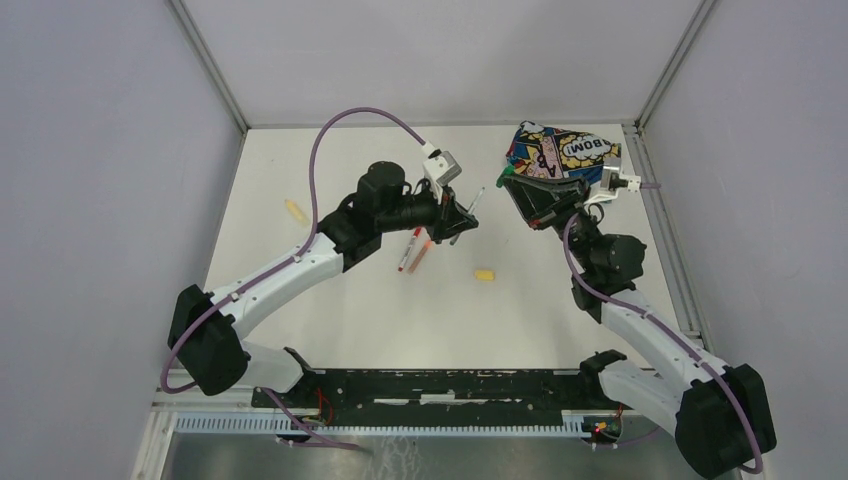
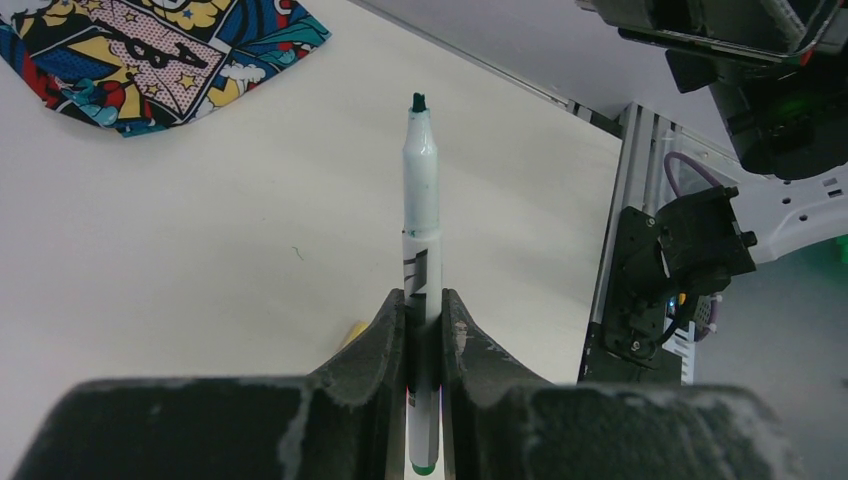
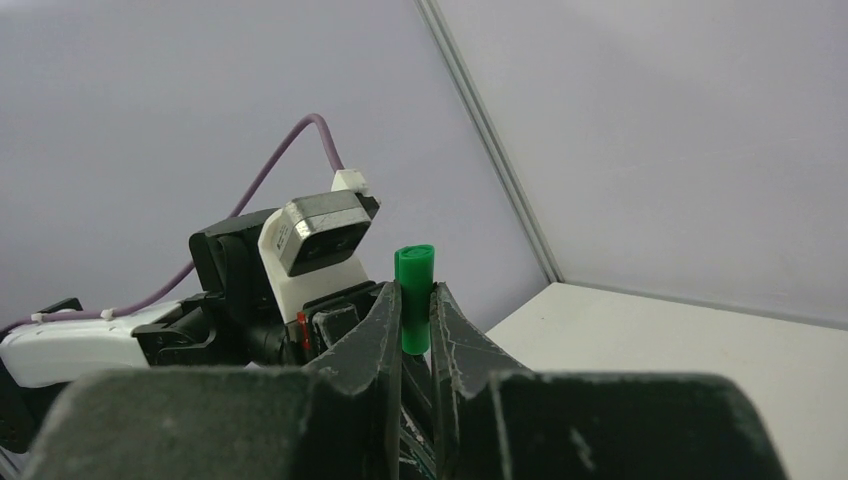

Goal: Insert the pens into the pen caps

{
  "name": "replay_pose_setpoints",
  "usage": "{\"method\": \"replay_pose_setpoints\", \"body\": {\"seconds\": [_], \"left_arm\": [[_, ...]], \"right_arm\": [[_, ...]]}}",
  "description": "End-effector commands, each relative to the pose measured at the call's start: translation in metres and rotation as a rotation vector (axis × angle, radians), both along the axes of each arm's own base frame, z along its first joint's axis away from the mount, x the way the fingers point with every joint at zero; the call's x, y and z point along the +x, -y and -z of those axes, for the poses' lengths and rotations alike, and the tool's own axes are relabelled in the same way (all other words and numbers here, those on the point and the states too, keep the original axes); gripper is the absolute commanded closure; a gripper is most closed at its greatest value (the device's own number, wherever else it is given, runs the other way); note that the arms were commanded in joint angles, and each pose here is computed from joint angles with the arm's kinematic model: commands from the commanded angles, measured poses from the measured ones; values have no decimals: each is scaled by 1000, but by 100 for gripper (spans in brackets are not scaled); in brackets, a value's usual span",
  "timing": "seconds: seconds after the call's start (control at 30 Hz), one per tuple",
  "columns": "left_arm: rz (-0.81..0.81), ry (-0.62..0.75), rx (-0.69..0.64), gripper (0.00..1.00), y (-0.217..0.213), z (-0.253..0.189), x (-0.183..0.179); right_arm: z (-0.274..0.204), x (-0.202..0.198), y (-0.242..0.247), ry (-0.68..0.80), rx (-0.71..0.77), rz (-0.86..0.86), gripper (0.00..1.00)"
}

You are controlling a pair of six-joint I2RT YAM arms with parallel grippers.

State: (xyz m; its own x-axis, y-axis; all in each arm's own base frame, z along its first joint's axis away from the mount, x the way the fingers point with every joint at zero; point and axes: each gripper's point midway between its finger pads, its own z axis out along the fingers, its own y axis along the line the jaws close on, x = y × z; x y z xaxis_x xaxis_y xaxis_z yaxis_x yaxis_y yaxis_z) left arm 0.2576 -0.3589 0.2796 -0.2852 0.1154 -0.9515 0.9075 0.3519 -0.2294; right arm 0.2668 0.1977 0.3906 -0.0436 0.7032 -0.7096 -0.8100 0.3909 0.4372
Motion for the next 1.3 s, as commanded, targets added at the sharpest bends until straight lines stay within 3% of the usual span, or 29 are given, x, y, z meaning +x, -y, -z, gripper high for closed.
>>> {"method": "replay_pose_setpoints", "body": {"seconds": [0.0,1.27], "left_arm": [[61,74,-39,98,4,-17,-9],[62,97,-42,98,2,-21,-12]], "right_arm": [[-19,-5,0,65,56,-8,88],[9,8,-24,-4,-43,-16,89]]}}
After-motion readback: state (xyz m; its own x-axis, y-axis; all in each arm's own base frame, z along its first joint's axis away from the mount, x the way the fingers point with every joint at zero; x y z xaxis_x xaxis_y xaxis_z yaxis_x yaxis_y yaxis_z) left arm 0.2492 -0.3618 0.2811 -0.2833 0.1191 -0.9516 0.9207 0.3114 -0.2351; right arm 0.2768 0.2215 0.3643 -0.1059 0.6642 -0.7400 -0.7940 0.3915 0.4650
